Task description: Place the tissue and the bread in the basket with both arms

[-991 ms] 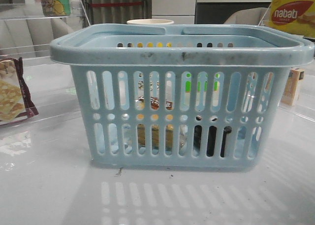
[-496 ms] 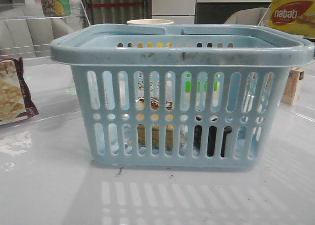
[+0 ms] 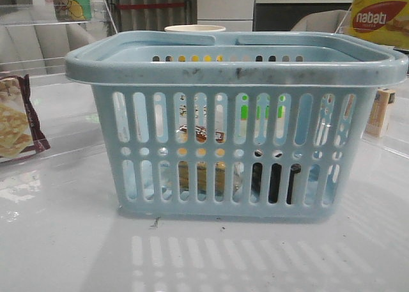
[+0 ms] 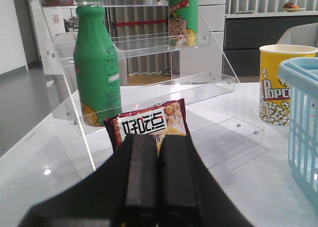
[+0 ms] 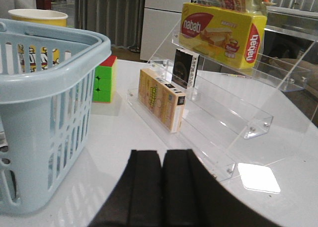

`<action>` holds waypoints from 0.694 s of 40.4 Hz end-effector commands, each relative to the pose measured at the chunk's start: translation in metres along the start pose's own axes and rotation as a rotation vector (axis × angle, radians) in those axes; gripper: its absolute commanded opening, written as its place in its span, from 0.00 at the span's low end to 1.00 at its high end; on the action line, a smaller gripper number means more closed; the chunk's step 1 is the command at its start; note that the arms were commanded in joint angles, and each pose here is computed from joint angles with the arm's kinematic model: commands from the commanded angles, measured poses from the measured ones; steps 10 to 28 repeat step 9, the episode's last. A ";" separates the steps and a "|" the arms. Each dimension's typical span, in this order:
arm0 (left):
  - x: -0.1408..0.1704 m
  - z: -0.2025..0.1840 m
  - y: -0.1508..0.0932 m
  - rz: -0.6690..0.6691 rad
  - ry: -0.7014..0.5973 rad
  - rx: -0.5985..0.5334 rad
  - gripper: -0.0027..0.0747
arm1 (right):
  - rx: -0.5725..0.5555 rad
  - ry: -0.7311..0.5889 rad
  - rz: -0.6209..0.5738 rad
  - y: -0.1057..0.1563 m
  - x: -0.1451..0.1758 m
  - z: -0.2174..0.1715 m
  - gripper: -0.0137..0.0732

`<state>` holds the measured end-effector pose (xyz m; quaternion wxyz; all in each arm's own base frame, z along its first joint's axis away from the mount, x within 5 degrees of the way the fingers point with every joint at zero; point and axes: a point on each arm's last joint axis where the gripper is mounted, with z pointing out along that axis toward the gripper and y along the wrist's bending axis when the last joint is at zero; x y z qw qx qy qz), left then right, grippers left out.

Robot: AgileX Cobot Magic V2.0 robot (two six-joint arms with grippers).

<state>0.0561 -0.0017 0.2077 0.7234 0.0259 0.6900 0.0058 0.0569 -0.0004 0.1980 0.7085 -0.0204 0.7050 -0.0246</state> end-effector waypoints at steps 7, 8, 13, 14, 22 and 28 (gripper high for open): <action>-0.009 -0.002 0.001 -0.014 -0.106 -0.007 0.15 | 0.023 -0.117 -0.005 -0.001 -0.010 -0.002 0.22; -0.009 -0.002 0.001 -0.014 -0.106 -0.007 0.15 | 0.023 -0.117 -0.005 -0.001 -0.010 -0.002 0.22; -0.009 -0.002 0.001 -0.014 -0.106 -0.007 0.15 | 0.023 -0.117 -0.005 -0.001 -0.010 -0.002 0.22; -0.009 -0.002 0.001 -0.014 -0.106 -0.007 0.15 | 0.023 -0.117 -0.005 -0.001 -0.010 -0.002 0.22; -0.009 -0.002 0.001 -0.014 -0.106 -0.007 0.15 | 0.023 -0.117 -0.005 -0.001 -0.010 -0.002 0.22; -0.009 -0.002 0.001 -0.014 -0.106 -0.007 0.15 | 0.023 -0.117 -0.005 -0.001 -0.010 -0.002 0.22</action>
